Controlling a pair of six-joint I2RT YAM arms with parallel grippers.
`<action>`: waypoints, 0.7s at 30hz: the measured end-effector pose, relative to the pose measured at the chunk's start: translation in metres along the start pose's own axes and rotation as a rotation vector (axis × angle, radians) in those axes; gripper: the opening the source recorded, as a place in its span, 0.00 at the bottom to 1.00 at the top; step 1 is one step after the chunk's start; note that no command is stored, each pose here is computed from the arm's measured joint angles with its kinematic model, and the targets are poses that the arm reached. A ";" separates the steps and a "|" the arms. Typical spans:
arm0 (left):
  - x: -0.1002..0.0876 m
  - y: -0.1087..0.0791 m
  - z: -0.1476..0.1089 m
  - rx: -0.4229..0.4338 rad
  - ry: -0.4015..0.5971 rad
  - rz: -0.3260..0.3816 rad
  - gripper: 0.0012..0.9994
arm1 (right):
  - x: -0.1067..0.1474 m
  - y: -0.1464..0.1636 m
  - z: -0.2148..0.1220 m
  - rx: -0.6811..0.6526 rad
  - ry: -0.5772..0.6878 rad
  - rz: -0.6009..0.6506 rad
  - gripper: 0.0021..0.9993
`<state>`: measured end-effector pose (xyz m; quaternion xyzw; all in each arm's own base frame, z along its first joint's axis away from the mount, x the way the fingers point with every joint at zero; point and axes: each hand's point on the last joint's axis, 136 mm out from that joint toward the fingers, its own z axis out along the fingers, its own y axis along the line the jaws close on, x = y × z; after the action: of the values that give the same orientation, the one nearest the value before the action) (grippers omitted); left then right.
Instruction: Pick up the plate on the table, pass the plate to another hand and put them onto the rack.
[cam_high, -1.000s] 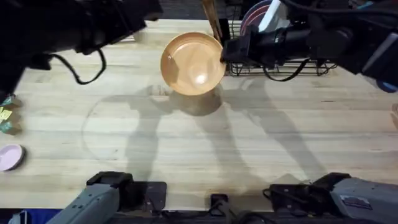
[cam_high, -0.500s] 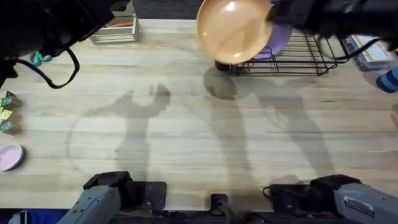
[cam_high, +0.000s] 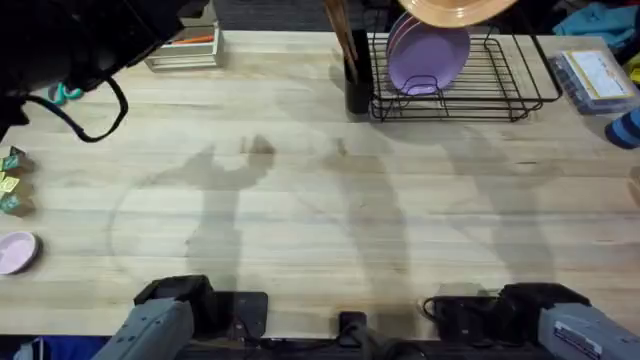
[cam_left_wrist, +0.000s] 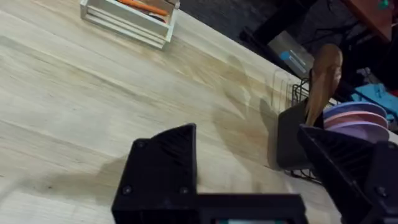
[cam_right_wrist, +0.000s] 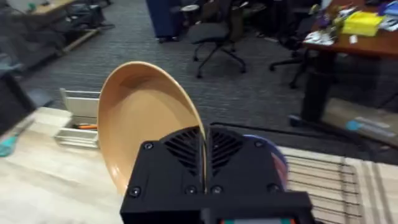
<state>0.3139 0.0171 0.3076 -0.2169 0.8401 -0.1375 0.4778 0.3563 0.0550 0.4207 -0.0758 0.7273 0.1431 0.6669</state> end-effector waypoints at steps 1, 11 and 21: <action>0.000 0.000 0.000 0.000 0.000 0.000 0.99 | 0.000 -0.002 0.000 0.009 -0.001 -0.018 0.03; 0.000 0.000 0.000 0.000 0.000 0.000 0.99 | -0.001 -0.010 -0.001 0.047 0.007 -0.436 0.03; 0.000 0.000 0.000 0.000 -0.001 0.000 0.99 | 0.023 -0.020 0.022 0.017 0.091 -0.983 0.03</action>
<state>0.3140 0.0171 0.3078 -0.2168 0.8399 -0.1375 0.4782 0.3811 0.0447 0.3939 -0.4107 0.6349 -0.1981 0.6237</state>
